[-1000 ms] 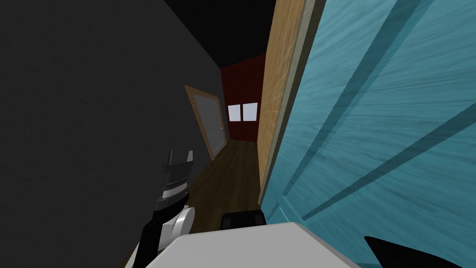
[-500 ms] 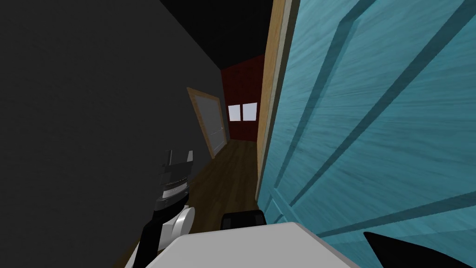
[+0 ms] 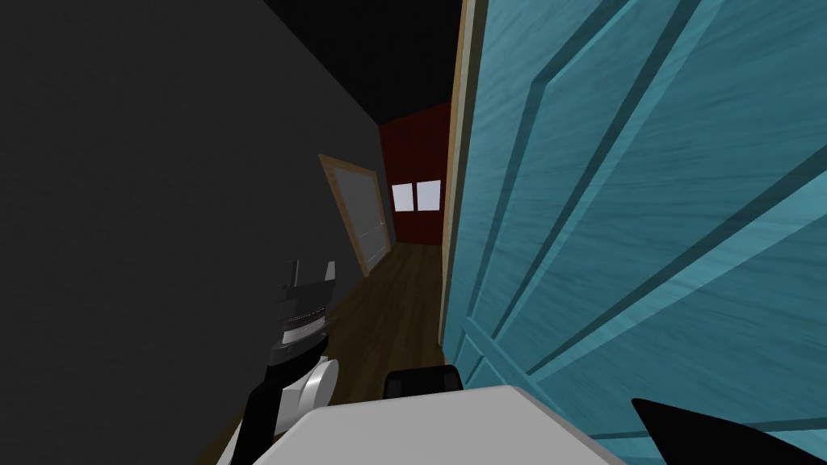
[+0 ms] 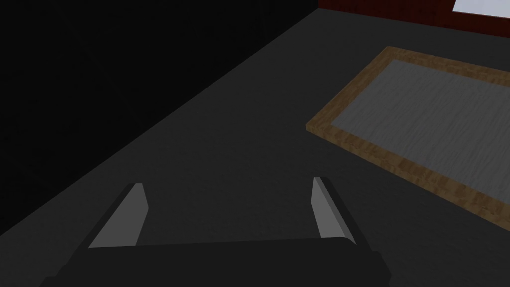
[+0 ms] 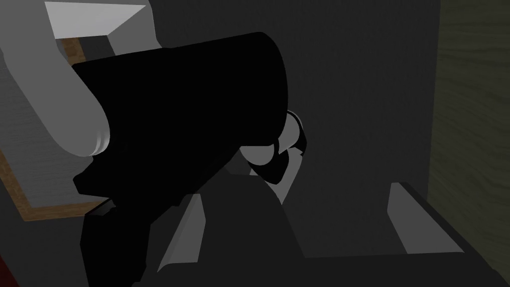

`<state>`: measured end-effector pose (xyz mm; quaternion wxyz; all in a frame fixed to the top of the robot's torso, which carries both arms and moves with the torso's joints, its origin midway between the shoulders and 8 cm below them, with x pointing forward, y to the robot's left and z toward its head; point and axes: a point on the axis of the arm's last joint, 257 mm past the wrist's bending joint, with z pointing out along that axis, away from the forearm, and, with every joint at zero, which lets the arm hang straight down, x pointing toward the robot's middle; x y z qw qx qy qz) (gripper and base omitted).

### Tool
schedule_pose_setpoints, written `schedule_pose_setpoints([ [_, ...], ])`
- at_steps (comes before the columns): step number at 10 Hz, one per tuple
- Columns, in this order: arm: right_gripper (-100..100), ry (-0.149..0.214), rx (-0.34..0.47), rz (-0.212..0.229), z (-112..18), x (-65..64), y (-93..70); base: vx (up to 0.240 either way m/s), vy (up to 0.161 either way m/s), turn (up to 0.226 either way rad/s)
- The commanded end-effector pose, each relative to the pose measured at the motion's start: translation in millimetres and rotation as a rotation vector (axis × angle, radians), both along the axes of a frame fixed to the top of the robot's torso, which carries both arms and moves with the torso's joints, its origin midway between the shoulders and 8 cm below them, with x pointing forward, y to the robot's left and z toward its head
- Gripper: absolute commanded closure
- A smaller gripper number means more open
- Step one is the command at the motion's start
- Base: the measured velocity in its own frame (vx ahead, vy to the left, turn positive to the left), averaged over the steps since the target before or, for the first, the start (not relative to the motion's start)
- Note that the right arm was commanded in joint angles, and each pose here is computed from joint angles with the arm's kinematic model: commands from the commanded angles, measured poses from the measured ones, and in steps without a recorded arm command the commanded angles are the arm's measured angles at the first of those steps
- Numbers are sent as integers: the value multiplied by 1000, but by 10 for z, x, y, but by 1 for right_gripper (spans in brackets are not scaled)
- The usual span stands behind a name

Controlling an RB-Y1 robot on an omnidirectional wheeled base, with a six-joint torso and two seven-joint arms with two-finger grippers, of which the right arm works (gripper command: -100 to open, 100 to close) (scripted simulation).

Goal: Push the door open

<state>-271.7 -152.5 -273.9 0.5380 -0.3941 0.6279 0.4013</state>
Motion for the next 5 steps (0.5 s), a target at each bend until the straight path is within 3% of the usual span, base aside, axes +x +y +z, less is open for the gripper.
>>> schedule_pose_setpoints([
  [1, -100, -10, 6, 1, -20, 31, 8, -6, -23, -64],
  [5, -100, -10, 6, 1, -20, 31, 8, 0, 1, 3],
])
